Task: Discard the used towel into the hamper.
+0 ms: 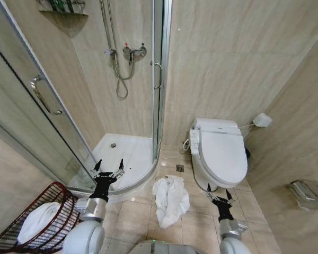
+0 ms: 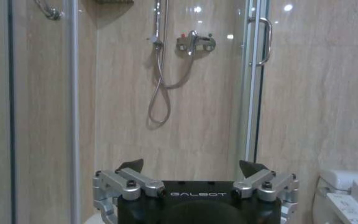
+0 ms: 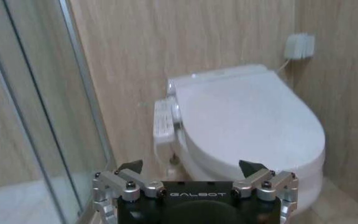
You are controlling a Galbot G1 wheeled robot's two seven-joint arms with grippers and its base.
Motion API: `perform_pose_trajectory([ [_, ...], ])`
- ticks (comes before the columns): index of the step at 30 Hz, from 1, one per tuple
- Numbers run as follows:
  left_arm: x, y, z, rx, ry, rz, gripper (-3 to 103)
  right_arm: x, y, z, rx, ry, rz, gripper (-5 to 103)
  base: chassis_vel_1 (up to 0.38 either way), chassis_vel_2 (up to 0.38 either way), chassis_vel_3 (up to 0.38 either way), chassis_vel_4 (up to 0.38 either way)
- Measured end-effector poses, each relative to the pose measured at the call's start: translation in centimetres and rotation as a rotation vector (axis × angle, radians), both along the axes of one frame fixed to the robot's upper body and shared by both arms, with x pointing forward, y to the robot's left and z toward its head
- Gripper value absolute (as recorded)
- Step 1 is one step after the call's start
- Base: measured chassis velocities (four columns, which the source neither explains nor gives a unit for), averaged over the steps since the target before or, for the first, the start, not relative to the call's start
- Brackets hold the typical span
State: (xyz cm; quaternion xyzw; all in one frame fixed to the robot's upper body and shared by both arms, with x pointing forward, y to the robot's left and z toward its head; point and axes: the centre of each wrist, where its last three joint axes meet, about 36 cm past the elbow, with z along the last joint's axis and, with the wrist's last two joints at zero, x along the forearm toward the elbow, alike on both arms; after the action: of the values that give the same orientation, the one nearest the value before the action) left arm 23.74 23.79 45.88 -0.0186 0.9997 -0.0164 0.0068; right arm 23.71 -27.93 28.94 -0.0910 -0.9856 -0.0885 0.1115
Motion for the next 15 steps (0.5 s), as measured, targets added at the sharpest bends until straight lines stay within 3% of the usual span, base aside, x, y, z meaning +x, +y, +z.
perform_pose_trajectory([
  [9, 0.0, 0.0, 0.0, 0.0, 0.0, 0.0, 100, 1.2, -0.8, -2.4, 0.104, 0.065, 0.041, 100, 0.0, 0.0, 0.0, 0.0],
  [15, 0.0, 0.0, 0.0, 0.0, 0.0, 0.0, 100, 1.4, -1.4, -3.3, 0.129, 0.102, 0.051, 100, 0.0, 0.0, 0.0, 0.0],
])
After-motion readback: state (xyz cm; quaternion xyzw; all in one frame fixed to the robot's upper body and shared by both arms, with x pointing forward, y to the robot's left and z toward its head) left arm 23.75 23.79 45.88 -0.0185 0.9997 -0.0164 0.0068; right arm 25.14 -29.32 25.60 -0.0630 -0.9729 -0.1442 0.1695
